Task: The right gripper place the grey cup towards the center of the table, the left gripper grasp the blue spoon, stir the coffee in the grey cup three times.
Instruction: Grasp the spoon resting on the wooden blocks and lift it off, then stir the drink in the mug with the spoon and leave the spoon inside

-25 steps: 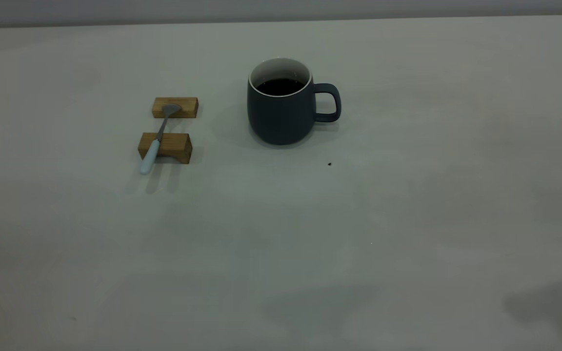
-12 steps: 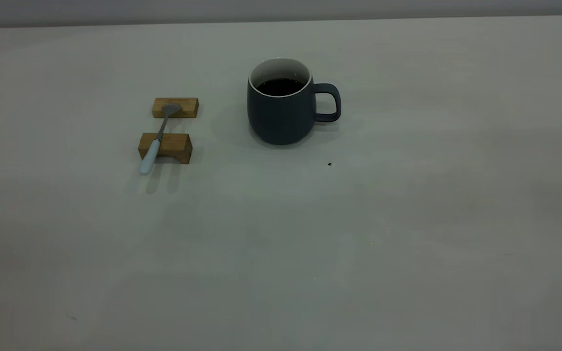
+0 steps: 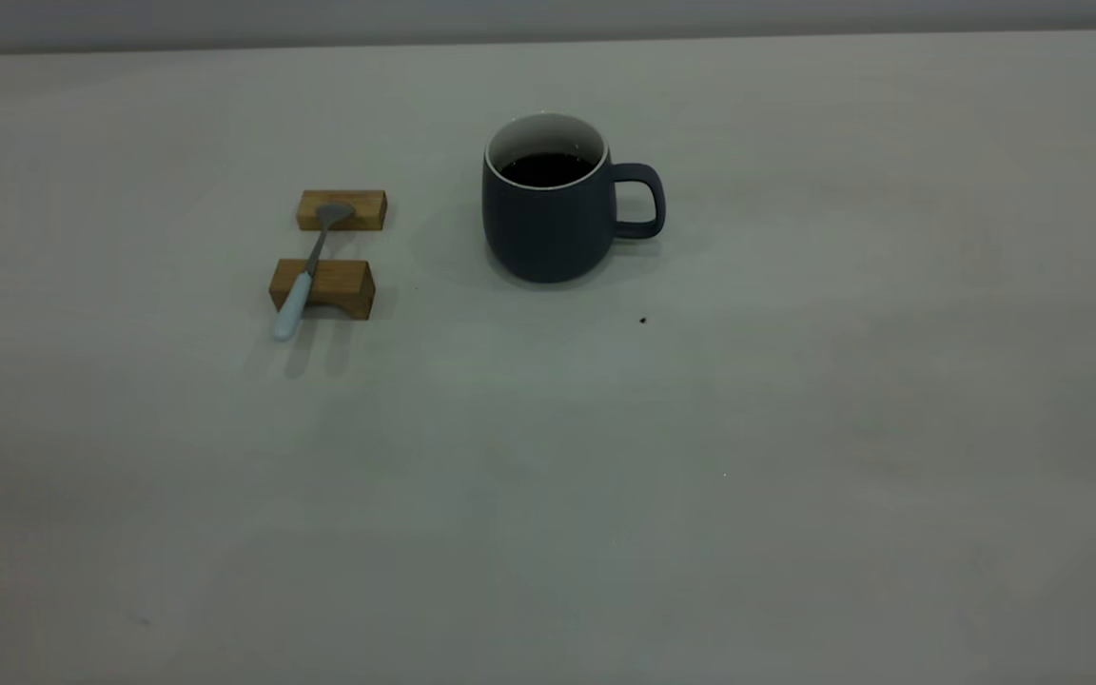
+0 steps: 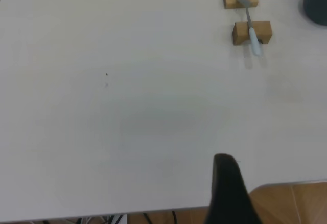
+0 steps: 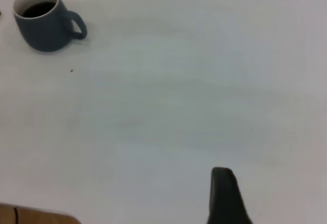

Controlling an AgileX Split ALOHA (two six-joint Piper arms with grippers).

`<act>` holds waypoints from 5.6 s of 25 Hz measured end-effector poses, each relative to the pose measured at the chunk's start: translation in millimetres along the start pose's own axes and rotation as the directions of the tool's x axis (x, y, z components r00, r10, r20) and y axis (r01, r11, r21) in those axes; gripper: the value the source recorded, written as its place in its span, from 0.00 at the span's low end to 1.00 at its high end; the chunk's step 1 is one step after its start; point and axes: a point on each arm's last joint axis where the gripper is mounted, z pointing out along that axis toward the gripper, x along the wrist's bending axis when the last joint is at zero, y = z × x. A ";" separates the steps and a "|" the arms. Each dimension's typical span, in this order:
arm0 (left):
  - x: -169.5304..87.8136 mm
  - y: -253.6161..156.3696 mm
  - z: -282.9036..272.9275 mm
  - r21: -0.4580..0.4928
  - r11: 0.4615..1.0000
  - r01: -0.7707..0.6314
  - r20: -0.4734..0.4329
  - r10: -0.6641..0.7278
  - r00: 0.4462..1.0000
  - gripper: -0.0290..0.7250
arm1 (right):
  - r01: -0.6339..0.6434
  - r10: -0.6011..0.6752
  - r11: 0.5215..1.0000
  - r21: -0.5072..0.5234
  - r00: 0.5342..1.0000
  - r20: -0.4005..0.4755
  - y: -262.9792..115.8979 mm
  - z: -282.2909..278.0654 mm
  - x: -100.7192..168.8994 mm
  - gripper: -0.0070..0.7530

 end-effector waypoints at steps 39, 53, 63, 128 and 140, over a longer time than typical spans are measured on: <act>-35.4 112.6 317.5 0.724 0.687 -0.064 0.115 -0.028 0.993 0.81 | -0.071 0.071 0.997 -0.001 0.991 0.111 -0.7 -1.1 0.0 0.68; -93.8 92.8 426.0 0.784 0.615 -0.084 0.123 -0.020 0.992 0.81 | -0.071 0.070 0.998 -0.001 0.991 0.111 -0.7 -1.1 -0.1 0.68; -98.0 84.4 444.4 0.745 0.666 -0.044 0.093 -0.038 0.995 0.81 | -0.071 0.070 0.998 -0.002 0.991 0.111 -0.8 -1.2 -0.1 0.68; -165.7 211.1 349.2 0.673 -0.518 0.527 -0.548 -0.829 -0.115 0.21 | -0.071 0.070 0.997 -0.001 0.991 0.111 -0.8 -1.2 -0.1 0.68; -183.0 178.4 412.9 0.578 -0.693 0.432 -0.608 -0.718 -0.338 0.21 | -0.071 0.070 0.997 -0.001 0.991 0.111 -0.8 -1.2 -0.1 0.68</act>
